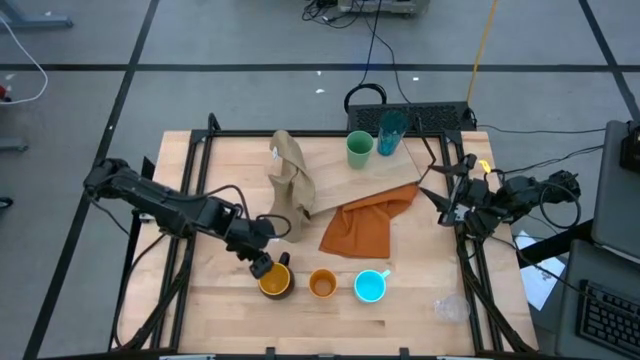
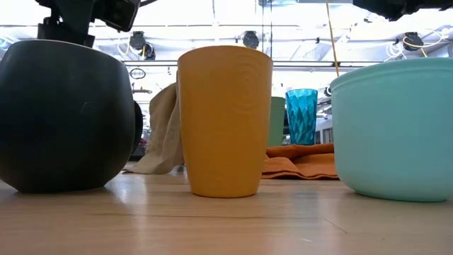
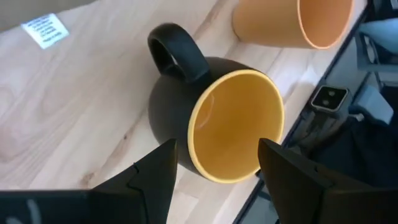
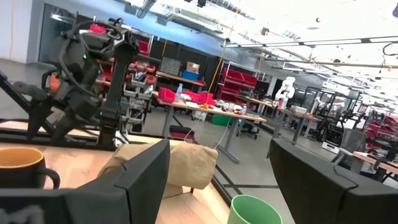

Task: Stack small to large cups/mugs on shelf
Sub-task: Put the black mug on the shelf

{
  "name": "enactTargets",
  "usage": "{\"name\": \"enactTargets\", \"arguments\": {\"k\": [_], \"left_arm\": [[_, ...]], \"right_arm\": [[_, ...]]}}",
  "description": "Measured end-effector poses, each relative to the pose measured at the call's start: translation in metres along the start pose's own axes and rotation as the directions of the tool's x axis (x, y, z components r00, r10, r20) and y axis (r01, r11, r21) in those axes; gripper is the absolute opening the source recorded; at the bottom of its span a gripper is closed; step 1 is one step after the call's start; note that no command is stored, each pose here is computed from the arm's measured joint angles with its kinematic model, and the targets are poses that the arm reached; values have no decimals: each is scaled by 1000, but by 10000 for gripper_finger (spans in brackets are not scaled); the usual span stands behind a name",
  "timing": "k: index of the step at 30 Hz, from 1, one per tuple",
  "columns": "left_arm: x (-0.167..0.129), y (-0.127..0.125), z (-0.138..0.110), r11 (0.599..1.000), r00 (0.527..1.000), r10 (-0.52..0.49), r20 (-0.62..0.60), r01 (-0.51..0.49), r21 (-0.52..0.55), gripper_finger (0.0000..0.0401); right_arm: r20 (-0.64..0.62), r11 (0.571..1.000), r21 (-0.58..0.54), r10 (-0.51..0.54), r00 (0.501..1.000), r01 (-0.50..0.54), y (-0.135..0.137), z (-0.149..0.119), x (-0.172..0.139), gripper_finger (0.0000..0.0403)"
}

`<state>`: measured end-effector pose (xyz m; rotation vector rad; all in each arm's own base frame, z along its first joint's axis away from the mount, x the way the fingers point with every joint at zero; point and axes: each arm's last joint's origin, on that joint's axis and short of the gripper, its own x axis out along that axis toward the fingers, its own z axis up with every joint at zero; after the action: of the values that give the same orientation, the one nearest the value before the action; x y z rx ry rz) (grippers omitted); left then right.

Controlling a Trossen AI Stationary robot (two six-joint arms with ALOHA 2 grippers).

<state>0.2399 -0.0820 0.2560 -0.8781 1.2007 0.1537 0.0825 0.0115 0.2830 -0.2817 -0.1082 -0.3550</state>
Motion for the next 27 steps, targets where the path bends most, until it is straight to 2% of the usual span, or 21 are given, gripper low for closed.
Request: {"name": "enactTargets", "arguments": {"k": [9, 19, 27], "left_arm": [[5, -8, -15, 997, 1000, 17, 15, -16, -77, 223], [36, -9, -16, 992, 990, 66, -126, -79, -97, 223], [37, -8, -16, 993, 990, 81, -115, -91, -80, 223]], "right_arm": [[-8, 1000, -7, 3, 1000, -3, 0, -1, 0, 265], [-17, 1000, -7, -20, 1000, 20, 0, -1, 0, 265], [-15, 1000, -7, -21, 1000, 21, 0, -1, 0, 265]]}}
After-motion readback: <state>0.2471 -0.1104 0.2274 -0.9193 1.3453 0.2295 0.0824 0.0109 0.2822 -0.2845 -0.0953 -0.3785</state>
